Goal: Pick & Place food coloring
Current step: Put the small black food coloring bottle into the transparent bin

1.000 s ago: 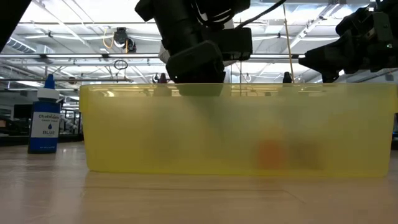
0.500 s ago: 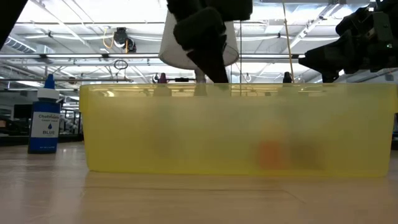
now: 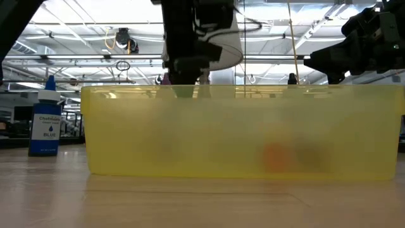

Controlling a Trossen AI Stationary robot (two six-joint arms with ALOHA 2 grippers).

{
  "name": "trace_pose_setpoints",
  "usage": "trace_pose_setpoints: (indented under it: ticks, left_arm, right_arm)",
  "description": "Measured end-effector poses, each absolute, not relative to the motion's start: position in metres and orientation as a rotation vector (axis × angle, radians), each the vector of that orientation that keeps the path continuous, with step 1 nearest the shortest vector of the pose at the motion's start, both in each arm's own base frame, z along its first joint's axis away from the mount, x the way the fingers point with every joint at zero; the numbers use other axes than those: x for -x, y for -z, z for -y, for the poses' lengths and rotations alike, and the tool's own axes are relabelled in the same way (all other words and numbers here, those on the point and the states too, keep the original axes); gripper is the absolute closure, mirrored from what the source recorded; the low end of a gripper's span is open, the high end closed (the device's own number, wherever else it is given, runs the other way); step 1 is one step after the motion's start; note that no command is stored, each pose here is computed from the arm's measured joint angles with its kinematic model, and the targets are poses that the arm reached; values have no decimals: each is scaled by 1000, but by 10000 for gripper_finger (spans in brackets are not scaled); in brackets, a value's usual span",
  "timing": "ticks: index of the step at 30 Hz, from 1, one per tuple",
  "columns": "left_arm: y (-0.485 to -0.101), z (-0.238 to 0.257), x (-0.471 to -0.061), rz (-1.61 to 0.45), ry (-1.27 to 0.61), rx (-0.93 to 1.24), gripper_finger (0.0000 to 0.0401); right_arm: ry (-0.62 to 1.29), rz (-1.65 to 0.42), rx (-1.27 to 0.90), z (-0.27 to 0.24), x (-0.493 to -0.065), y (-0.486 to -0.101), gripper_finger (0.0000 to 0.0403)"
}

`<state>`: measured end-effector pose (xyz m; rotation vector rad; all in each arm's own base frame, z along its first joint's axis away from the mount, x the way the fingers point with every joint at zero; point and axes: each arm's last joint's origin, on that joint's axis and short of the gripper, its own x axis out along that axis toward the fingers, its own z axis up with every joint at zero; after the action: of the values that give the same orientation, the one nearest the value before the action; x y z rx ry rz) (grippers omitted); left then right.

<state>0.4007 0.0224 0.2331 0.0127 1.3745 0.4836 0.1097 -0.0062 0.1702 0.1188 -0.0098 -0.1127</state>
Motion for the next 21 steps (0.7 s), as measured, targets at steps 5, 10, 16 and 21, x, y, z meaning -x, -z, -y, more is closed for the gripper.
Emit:
trace_pose_setpoints:
  ticks: [5, 10, 16, 21]
  left_arm:
    - [-218, -40, -400, -1383, -404, 17, 154]
    - [-203, -44, -400, -1377, -325, 14, 141]
    - [-192, -47, -398, -1377, -320, -7, 139]
    - [-179, -53, -395, -1366, -328, -4, 139]
  right_arm:
    - [112, 9, -119, 6, -110, -170, 291]
    - [113, 9, -119, 6, -110, -170, 291]
    - [113, 9, -119, 6, -110, -170, 291]
    - [112, 9, -119, 6, -110, -170, 291]
